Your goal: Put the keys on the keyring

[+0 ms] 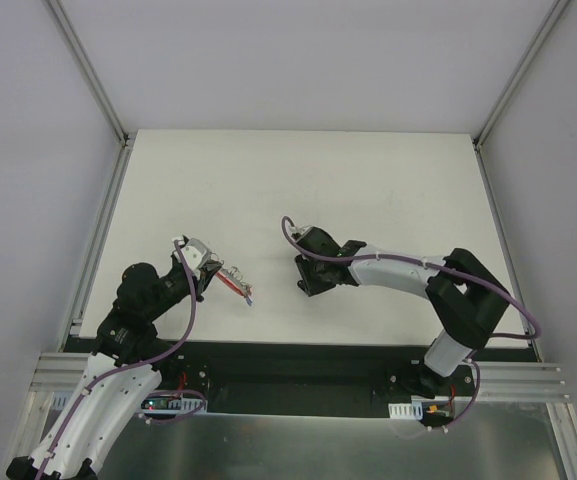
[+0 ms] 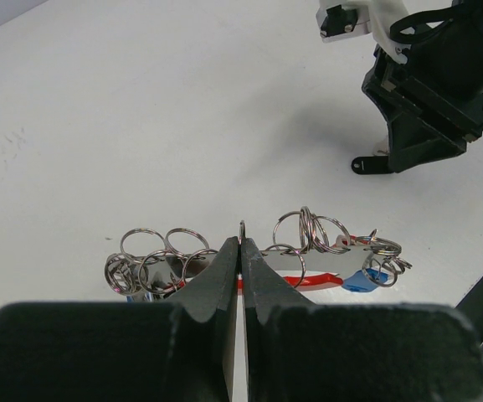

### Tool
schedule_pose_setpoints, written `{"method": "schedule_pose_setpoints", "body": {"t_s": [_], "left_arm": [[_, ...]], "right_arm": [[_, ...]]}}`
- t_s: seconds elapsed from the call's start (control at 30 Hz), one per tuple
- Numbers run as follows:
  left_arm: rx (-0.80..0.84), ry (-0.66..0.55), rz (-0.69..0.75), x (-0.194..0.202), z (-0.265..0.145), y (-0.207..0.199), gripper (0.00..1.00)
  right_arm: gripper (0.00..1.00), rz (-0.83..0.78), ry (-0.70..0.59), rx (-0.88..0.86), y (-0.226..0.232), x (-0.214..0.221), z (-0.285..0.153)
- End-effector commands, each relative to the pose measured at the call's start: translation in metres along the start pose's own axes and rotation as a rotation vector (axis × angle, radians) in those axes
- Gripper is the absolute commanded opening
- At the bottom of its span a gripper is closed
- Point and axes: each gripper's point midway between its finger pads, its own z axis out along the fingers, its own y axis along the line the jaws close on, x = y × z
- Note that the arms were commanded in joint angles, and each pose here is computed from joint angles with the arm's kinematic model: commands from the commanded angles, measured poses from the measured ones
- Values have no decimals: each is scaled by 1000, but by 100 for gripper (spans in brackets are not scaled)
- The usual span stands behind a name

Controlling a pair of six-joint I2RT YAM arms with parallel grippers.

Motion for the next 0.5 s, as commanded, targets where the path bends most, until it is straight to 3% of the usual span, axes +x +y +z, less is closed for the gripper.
{"method": "schedule_pose_setpoints", "body": {"t_s": [0.0, 0.1, 0.47], "left_arm": [[-15, -77, 5, -23, -1, 3, 0], [-18, -78, 4, -23, -2, 3, 0], [-8, -76, 8, -23, -1, 2, 0]], "right_arm": [[34, 19, -50, -121, 37, -23, -6], [44, -93, -49, -158, 45, -23, -21], [45, -574, 4, -162, 3, -21, -35]]}}
